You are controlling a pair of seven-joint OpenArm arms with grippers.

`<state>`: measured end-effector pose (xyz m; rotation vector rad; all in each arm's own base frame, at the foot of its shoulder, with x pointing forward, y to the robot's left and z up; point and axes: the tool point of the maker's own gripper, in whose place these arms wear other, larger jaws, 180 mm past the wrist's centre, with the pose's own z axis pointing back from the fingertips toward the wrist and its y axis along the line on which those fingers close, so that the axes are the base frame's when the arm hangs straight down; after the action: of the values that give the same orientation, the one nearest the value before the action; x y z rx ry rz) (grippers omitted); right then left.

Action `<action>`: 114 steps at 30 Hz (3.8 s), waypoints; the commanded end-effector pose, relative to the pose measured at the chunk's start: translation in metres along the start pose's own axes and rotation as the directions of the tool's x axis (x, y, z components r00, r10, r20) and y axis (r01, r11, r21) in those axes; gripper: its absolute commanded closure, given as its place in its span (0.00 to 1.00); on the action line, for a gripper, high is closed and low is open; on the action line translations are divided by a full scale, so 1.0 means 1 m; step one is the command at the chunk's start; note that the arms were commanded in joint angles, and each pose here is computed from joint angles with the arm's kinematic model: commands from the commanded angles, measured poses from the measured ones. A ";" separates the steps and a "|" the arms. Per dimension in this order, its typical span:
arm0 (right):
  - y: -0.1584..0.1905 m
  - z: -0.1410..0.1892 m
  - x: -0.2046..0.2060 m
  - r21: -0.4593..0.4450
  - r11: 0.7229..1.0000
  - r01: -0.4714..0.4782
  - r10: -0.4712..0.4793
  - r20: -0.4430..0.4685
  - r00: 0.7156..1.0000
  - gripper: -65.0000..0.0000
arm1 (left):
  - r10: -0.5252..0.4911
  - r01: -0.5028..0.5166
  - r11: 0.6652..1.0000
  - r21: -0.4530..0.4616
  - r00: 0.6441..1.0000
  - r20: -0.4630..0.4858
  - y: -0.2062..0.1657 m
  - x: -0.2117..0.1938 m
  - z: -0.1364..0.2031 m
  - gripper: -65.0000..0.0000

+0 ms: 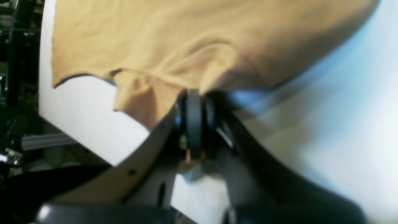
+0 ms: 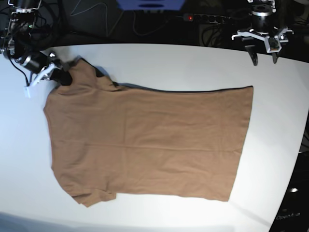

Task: Fold the T-shirt properly
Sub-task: 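Lower the left gripper onto the hem corner and pinch it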

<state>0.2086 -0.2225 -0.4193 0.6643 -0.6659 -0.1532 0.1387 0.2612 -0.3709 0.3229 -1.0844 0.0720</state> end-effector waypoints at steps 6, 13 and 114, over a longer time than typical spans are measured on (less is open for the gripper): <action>0.002 0.005 0.012 0.012 1.000 -0.024 0.024 0.032 0.999 0.99 | -0.009 0.009 1.000 -0.001 0.996 0.090 0.001 0.031 0.001 0.43; 0.005 0.002 0.008 0.024 0.999 -0.045 0.045 -0.004 0.999 0.99 | 0.018 -0.018 0.997 -0.069 1.000 0.002 -0.015 0.028 -0.021 0.43; 0.012 -0.017 -0.014 0.015 0.997 -0.078 0.079 -0.075 0.994 0.99 | -0.125 -0.020 0.956 -0.293 0.876 -0.466 -0.037 0.009 -0.129 0.43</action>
<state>0.2032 -0.1959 -0.4342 0.6653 -0.6059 -0.0759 0.2527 0.2580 -0.4339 0.0417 -0.5556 -0.0508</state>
